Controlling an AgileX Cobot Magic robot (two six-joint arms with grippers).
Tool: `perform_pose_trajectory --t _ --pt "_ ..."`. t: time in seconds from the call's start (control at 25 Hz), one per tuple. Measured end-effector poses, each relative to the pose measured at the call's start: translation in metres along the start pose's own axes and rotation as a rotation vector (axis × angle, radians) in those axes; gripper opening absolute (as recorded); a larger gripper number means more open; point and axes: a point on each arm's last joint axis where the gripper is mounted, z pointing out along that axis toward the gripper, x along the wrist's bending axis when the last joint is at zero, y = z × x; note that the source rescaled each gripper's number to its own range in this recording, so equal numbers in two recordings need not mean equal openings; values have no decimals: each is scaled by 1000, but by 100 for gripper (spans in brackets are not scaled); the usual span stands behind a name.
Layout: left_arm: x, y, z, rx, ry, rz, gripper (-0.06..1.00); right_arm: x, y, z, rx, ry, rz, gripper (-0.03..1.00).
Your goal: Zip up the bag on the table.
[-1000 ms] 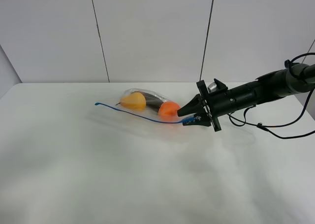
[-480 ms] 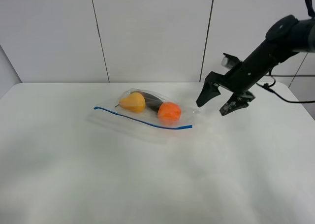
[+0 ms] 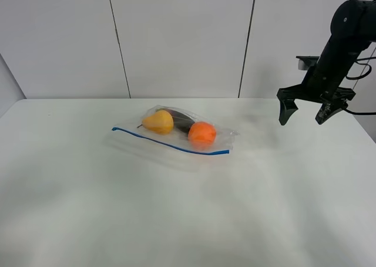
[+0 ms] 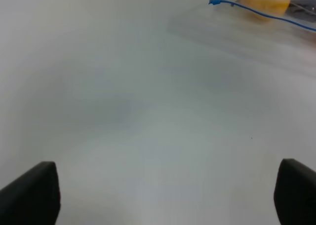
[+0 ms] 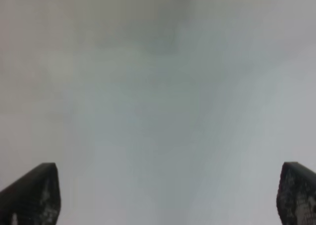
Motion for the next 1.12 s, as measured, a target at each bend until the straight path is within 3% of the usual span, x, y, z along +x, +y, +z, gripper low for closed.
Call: perform_pose_trajectory --t 0.32,0.76,0.84,1.12 --pt "0 0 0 0 0 0 100 4 -54 -30 6 -1 -1 100" --pt "0 0 0 0 0 0 100 13 -206 -57 -16 -4 -4 100" --pt "0 0 0 0 0 0 100 14 -232 -57 -67 -7 -5 100" --pt "0 0 0 0 0 0 100 17 -309 -54 -408 -25 -16 100"
